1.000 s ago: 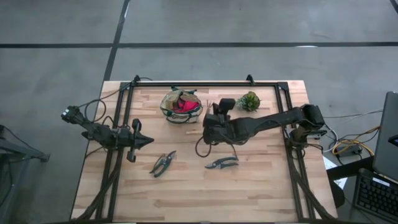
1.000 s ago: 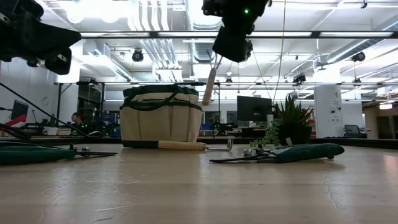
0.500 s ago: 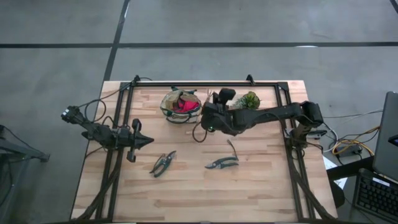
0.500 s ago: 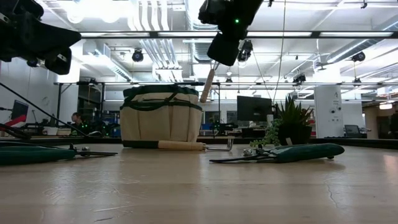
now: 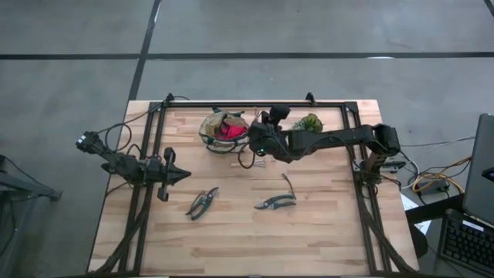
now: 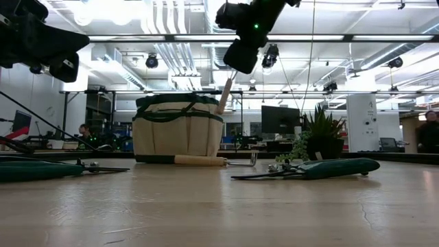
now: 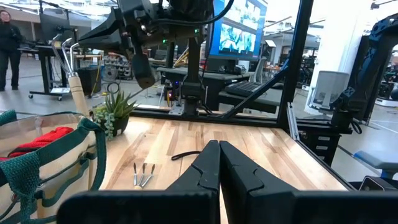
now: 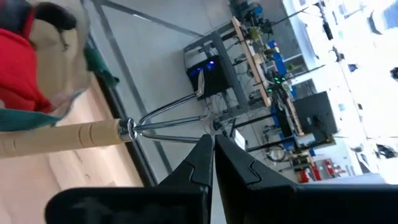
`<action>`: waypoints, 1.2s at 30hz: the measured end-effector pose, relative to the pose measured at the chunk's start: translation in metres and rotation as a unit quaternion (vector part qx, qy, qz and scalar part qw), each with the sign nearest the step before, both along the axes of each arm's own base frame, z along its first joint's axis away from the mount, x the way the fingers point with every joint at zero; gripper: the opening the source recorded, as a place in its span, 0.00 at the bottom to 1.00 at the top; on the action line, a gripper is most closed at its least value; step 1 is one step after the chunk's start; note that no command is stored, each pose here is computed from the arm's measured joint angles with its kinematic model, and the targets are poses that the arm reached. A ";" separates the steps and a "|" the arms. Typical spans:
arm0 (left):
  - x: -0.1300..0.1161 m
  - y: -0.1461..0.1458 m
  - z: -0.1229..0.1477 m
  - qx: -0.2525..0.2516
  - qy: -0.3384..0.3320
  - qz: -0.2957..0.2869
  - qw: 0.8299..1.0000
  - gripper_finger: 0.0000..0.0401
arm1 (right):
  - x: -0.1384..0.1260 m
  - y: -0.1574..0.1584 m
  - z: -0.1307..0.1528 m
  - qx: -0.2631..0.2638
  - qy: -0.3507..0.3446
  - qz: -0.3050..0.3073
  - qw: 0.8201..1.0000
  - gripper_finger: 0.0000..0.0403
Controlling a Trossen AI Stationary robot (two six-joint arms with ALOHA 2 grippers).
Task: Pick & Place Garden tools in Gardening bag
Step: Put the bottom hand rake into the gardening bag
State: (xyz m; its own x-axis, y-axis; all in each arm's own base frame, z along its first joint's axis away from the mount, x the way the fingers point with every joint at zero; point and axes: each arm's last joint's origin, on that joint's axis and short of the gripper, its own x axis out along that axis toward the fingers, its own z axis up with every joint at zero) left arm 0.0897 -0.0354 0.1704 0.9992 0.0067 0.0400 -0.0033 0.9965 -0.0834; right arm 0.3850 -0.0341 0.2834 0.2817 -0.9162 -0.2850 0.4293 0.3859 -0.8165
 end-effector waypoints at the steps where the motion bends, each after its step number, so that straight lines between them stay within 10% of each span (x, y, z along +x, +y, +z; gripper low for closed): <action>1: 0.000 0.000 0.000 0.000 0.000 0.000 1.000 0.01 | 0.000 0.000 0.000 0.002 0.000 0.002 1.000 0.02; 36: 0.000 0.000 0.000 0.000 0.000 0.000 1.000 0.01 | 0.003 -0.004 -0.033 -0.007 -0.067 0.026 0.997 0.02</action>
State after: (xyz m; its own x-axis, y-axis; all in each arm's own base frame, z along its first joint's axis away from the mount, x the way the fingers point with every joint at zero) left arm 0.0897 -0.0354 0.1704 0.9992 0.0068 0.0396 -0.0035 0.9965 -0.0834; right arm 0.3879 -0.0377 0.2509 0.3631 -0.9034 -0.2280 0.5152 0.3986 -0.7587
